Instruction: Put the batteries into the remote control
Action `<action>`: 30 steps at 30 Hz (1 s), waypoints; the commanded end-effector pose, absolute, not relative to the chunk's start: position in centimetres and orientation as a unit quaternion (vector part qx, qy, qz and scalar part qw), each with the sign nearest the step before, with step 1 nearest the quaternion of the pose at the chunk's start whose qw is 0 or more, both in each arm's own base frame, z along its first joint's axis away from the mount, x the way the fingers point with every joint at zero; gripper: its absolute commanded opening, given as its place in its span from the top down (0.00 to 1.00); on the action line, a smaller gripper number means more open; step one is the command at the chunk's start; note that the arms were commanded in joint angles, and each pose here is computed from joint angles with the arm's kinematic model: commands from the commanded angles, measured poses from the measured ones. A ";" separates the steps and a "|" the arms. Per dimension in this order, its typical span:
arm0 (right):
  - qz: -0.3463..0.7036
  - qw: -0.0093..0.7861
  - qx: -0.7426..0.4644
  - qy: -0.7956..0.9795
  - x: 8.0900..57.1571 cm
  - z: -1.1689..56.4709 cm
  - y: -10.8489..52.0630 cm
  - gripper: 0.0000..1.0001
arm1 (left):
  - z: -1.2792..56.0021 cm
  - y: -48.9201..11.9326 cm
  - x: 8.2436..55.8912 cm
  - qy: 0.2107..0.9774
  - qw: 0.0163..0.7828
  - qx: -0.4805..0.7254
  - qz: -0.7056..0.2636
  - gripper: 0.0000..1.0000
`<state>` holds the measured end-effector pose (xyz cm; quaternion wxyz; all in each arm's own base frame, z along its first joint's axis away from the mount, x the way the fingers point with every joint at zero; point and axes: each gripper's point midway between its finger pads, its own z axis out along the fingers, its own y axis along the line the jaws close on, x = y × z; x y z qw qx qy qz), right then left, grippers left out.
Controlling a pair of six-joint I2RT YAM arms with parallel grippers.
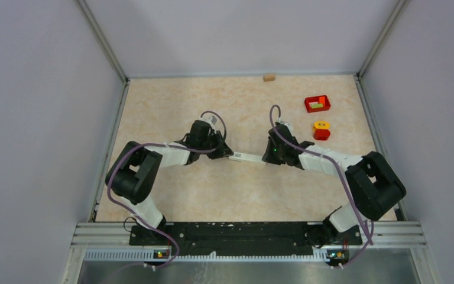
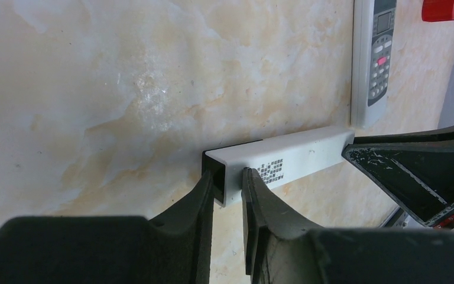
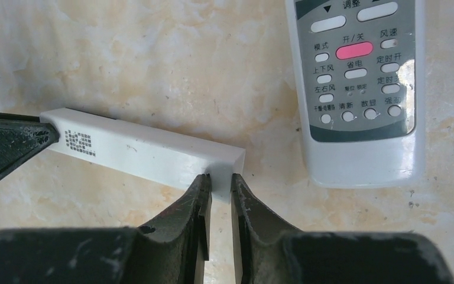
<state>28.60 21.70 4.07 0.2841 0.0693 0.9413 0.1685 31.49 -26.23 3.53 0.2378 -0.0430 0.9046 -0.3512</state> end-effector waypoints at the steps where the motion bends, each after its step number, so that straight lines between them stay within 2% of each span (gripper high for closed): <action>1: 0.165 0.261 0.064 0.949 27.5 2.7 22.8 0.85 | -3.9 -22.5 24.5 0.960 0.107 -0.059 -0.254 0.90; 5: 0.160 0.249 0.070 0.953 26.9 1.7 23.8 0.90 | -4.1 -23.0 24.2 0.955 0.103 -0.062 -0.273 1.00; 14: 0.151 0.239 0.076 0.956 26.0 -0.1 27.3 0.90 | -4.7 -23.1 23.0 0.946 0.091 -0.078 -0.302 1.00; 20: 0.130 0.287 0.076 0.946 27.3 3.4 26.1 0.85 | -1.5 -23.3 26.0 0.942 0.133 -0.065 -0.300 1.00; 23: 0.119 0.325 0.073 0.935 28.4 6.6 24.9 0.77 | 0.8 -23.5 28.1 0.942 0.161 -0.054 -0.288 0.87; 26: 0.122 0.354 0.078 0.924 29.3 9.8 23.3 0.68 | 3.3 -23.0 30.3 0.944 0.196 -0.054 -0.260 0.70; 30: 0.129 0.385 0.081 0.910 29.9 13.8 21.2 0.62 | 6.8 -21.6 32.7 0.942 0.248 -0.053 -0.220 0.50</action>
